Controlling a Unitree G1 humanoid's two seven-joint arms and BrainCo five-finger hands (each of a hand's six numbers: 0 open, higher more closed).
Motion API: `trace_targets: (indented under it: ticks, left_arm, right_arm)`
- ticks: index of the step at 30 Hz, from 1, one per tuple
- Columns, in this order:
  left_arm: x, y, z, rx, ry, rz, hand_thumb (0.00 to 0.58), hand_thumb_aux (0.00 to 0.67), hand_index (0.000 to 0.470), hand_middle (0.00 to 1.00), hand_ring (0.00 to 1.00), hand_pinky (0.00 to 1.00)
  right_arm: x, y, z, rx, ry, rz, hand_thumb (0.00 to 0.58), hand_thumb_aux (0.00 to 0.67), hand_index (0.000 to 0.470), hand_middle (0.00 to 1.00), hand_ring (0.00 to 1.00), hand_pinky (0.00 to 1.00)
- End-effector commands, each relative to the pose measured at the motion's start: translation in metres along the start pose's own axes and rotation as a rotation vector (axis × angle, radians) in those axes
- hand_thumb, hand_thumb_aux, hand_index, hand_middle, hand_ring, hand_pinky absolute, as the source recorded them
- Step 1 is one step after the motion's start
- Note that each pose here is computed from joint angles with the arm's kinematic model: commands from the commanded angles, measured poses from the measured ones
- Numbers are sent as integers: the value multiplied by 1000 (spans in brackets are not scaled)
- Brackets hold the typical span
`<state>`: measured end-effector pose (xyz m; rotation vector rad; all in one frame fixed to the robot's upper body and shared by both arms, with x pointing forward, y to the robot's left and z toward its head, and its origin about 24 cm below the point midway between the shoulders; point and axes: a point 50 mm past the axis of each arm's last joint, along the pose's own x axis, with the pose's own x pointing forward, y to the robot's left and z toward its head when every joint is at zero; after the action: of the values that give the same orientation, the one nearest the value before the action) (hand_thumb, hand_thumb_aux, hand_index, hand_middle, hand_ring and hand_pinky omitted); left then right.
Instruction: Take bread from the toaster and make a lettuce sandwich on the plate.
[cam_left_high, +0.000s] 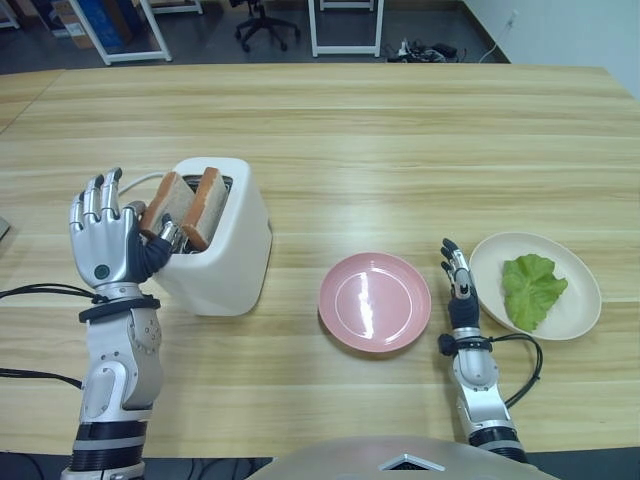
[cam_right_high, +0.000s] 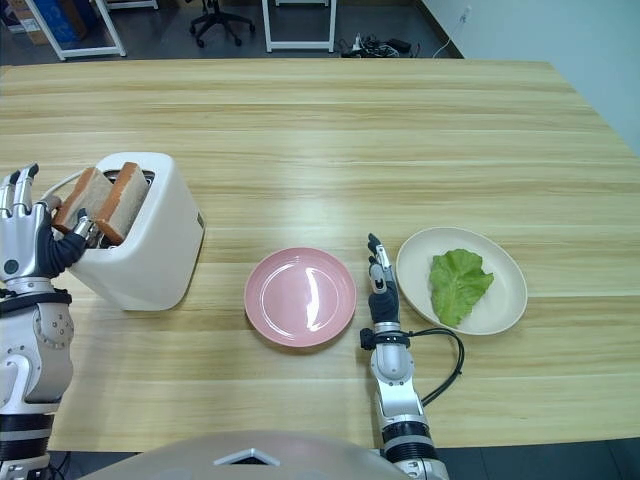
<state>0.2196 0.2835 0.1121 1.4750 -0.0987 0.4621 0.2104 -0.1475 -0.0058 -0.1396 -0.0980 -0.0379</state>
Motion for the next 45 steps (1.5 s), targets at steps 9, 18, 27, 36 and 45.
trace_targets:
  ticks: [9,18,27,36,45]
  left_arm:
    - [-7,13,21,-321,-52,164,580,670,470,0,0,0]
    - [4,51,8,-290,-20,441,580,670,470,0,0,0]
    - [-7,93,37,-388,-202,675,580,670,470,0,0,0]
    - [-24,88,104,-1016,-520,353,580,670,470,0,0,0]
    - [-64,5,175,-1281,-618,-275,580,670,470,0,0,0]
  right_arm:
    - [0,0,-9,9,53,-16,0,0,0,0,0,0]
    - [-1,5,-14,19,73,-14,0,0,0,0,0,0]
    - [-2,7,-16,20,88,-7,0,0,0,0,0,0]
    - [2,8,-18,14,92,-1,0,0,0,0,0,0]
    - [4,-4,-15,3,78,-42,0,0,0,0,0,0]
